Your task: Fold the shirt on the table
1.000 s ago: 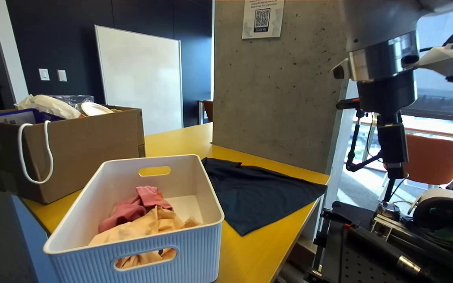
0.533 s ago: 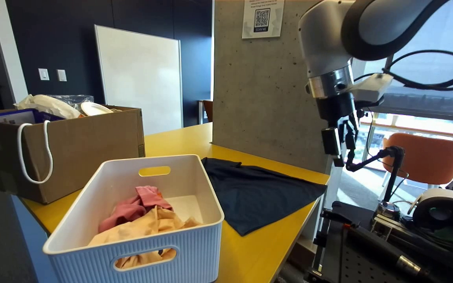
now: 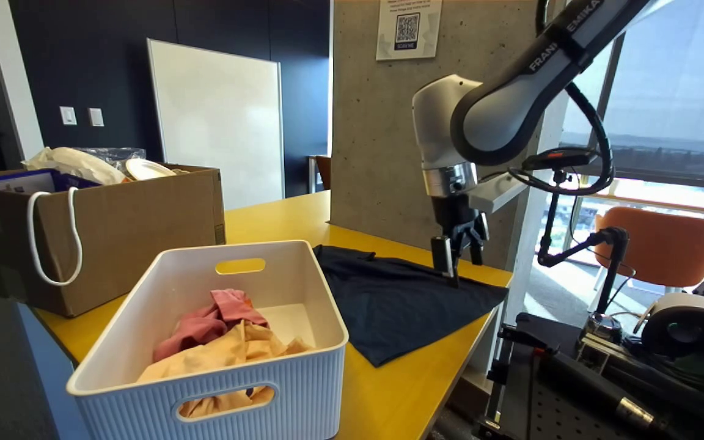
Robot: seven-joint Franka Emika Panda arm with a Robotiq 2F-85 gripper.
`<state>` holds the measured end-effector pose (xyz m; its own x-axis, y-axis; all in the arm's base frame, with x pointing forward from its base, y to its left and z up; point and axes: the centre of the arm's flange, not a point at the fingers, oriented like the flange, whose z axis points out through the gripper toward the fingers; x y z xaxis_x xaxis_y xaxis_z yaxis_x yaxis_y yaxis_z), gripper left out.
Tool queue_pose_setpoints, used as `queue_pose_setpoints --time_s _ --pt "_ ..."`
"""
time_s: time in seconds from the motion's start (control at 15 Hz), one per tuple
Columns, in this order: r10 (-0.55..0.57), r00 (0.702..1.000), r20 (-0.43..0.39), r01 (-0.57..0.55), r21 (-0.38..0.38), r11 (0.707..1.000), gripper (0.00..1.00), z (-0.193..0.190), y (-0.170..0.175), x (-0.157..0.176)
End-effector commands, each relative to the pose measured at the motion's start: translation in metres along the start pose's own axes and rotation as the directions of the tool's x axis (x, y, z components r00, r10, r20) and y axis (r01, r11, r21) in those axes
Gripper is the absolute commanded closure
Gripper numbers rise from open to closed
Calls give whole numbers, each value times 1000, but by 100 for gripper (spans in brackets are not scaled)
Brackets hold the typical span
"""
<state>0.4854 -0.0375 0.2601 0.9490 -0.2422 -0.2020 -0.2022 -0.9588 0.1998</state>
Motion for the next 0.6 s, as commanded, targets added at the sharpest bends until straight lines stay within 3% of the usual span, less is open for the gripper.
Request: queue_pose_setpoints --time_s 0.0,0.53 --pt "-22 996 -85 21 -4 1000 0 9 -27 22" --pt "-63 968 -241 80 63 995 0 67 -72 -22"
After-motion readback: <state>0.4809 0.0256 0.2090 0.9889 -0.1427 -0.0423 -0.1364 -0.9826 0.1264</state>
